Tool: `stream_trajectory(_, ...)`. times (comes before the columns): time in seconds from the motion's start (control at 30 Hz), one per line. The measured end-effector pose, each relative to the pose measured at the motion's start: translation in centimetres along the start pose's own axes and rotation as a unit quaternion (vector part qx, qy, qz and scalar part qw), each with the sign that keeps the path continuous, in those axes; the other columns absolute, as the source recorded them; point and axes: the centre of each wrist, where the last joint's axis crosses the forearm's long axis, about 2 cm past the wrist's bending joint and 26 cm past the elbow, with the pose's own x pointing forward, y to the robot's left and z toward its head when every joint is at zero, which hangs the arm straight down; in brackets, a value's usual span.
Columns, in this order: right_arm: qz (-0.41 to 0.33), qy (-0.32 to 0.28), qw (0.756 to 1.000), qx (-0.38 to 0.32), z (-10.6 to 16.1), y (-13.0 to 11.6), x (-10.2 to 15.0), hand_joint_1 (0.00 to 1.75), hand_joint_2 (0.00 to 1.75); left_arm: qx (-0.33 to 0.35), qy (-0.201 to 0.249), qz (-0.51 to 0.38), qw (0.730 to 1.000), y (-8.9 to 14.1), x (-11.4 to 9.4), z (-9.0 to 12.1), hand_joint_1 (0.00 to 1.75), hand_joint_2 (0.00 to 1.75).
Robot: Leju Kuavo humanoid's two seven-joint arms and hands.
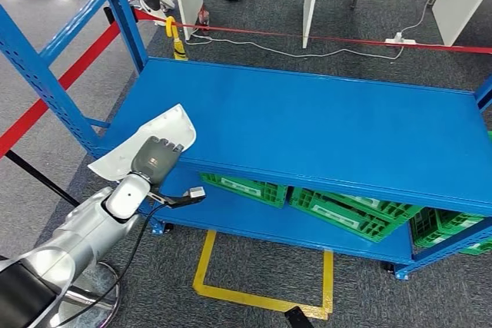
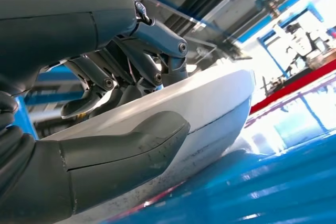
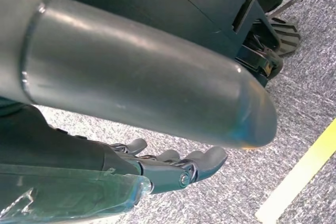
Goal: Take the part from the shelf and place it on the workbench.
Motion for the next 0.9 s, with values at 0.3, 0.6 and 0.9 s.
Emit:
stream_trajectory(0.3,0.008,-0.003,1.0,0.005,-0.1,-0.1,0.3,0.0,0.0,0.0,-0.03,-0.081,0.996,1.8,-3.5,-1.9,1.75,1.75)
stream_trajectory(0.6,0.002,-0.006,1.0,0.003,-0.1,0.0,0.5,0.0,0.0,0.011,-0.044,-0.099,0.994,2.9,-4.7,-2.7,1.75,1.75)
stream_trajectory(0.9,0.001,-0.007,1.0,0.004,-0.1,0.2,0.6,0.0,0.0,0.027,-0.04,-0.114,0.992,3.4,-5.3,-3.0,1.75,1.75)
